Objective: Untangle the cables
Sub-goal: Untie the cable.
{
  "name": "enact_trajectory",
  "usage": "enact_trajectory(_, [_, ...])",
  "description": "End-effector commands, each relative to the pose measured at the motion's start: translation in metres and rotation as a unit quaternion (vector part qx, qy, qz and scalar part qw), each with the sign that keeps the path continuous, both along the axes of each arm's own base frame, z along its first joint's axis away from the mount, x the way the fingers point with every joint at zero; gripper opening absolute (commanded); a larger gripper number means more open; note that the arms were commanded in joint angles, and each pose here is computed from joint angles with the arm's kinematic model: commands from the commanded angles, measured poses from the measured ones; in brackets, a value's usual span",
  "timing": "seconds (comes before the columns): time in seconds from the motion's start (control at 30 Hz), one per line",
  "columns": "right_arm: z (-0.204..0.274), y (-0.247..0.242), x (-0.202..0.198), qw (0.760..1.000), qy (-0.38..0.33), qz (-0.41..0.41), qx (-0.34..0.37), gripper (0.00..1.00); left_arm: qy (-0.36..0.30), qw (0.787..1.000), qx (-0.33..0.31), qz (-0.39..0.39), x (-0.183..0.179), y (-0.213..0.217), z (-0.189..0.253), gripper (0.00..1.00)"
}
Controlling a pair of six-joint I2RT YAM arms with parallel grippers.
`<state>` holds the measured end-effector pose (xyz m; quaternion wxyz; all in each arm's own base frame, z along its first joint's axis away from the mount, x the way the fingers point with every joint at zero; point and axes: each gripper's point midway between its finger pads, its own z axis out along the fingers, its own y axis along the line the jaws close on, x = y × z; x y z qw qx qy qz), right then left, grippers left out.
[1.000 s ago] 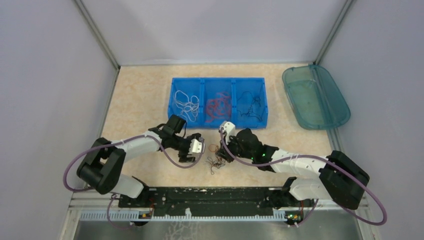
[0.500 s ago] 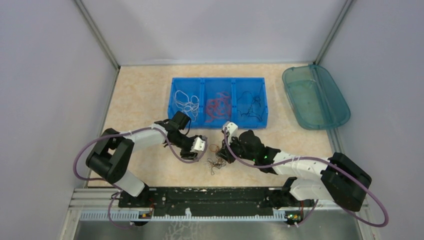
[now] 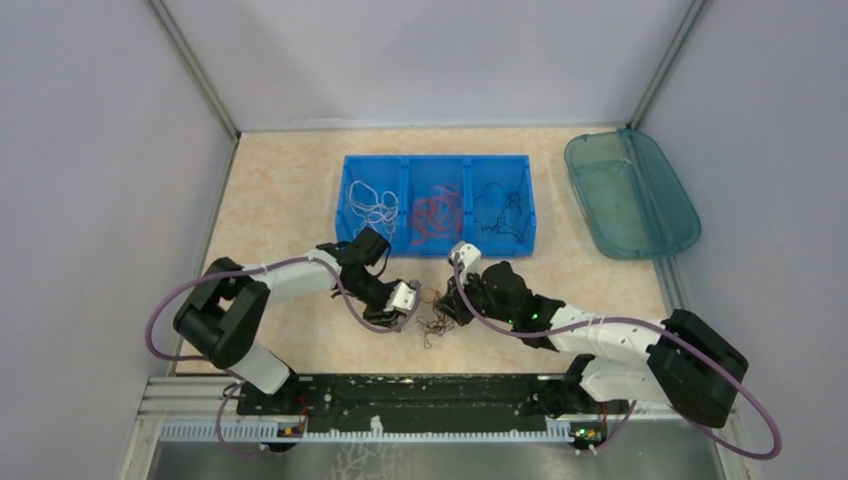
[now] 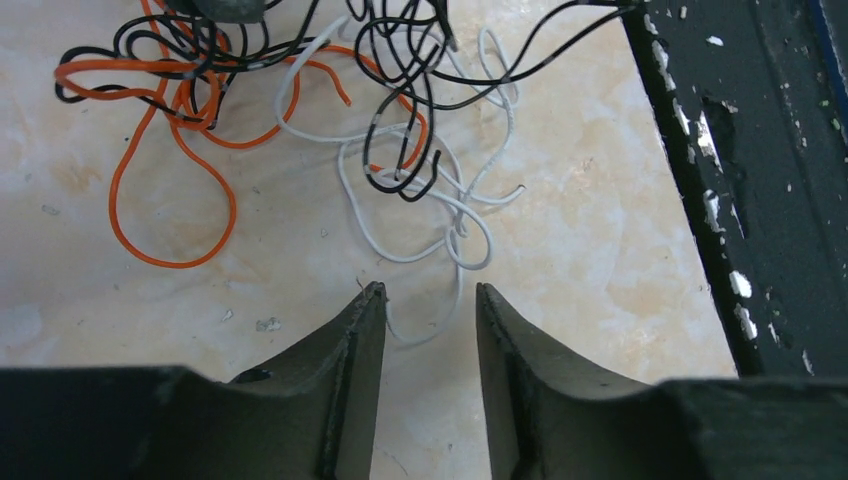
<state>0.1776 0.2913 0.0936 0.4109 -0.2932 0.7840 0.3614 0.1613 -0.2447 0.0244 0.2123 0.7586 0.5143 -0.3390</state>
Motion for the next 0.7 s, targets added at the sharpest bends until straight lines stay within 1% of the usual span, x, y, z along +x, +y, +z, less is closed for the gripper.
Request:
enact_trajectory(0.0, [0.024, 0.003, 0.008, 0.999, -0.026, -0.016, 0.04, 0.0, -0.012, 1.0, -0.01, 0.022, 0.012, -0.016, 0.007, 0.41])
enact_trajectory(0.07, [0.023, 0.002, 0.008, 0.999, -0.026, -0.017, 0.04, 0.0, -0.019, 0.999, -0.005, 0.026, 0.015, -0.017, 0.005, 0.33])
enact_trajectory(0.1, [0.023, 0.002, 0.008, 0.999, -0.026, -0.017, 0.041, 0.0, -0.021, 0.999, -0.002, 0.026, 0.015, -0.017, 0.004, 0.27])
enact_trajectory(0.2, [0.024, 0.001, 0.009, 0.999, -0.029, -0.02, 0.042, 0.0, -0.025, 0.999, 0.011, 0.021, 0.014, -0.012, 0.004, 0.01])
enact_trajectory(0.3, [0.027, 0.0, 0.011, 0.998, -0.034, -0.026, 0.045, 0.0, -0.027, 0.999, 0.028, 0.024, 0.014, -0.006, 0.01, 0.0])
enact_trajectory(0.37, [0.031, 0.0, 0.013, 0.998, -0.039, -0.03, 0.05, 0.0, -0.043, 0.997, 0.044, 0.034, 0.021, -0.001, 0.022, 0.0])
enact_trajectory(0.47, [0.037, -0.002, 0.016, 0.996, -0.047, -0.04, 0.057, 0.0, -0.087, 0.994, 0.053, 0.044, 0.036, 0.007, 0.053, 0.0])
enact_trajectory(0.57, [0.036, -0.006, 0.018, 0.996, -0.054, -0.047, 0.053, 0.0, -0.162, 0.984, 0.051, 0.047, 0.055, 0.013, 0.094, 0.0])
enact_trajectory(0.6, [0.035, -0.007, 0.019, 0.996, -0.054, -0.052, 0.049, 0.02, -0.191, 0.979, 0.05, 0.056, 0.064, 0.015, 0.111, 0.0])
enact_trajectory(0.63, [0.034, -0.009, 0.02, 0.996, -0.057, -0.055, 0.044, 0.06, -0.22, 0.972, 0.046, 0.069, 0.074, 0.016, 0.129, 0.0])
enact_trajectory(0.67, [0.034, -0.01, 0.022, 0.996, -0.061, -0.058, 0.04, 0.14, -0.25, 0.964, 0.036, 0.083, 0.084, 0.015, 0.155, 0.0])
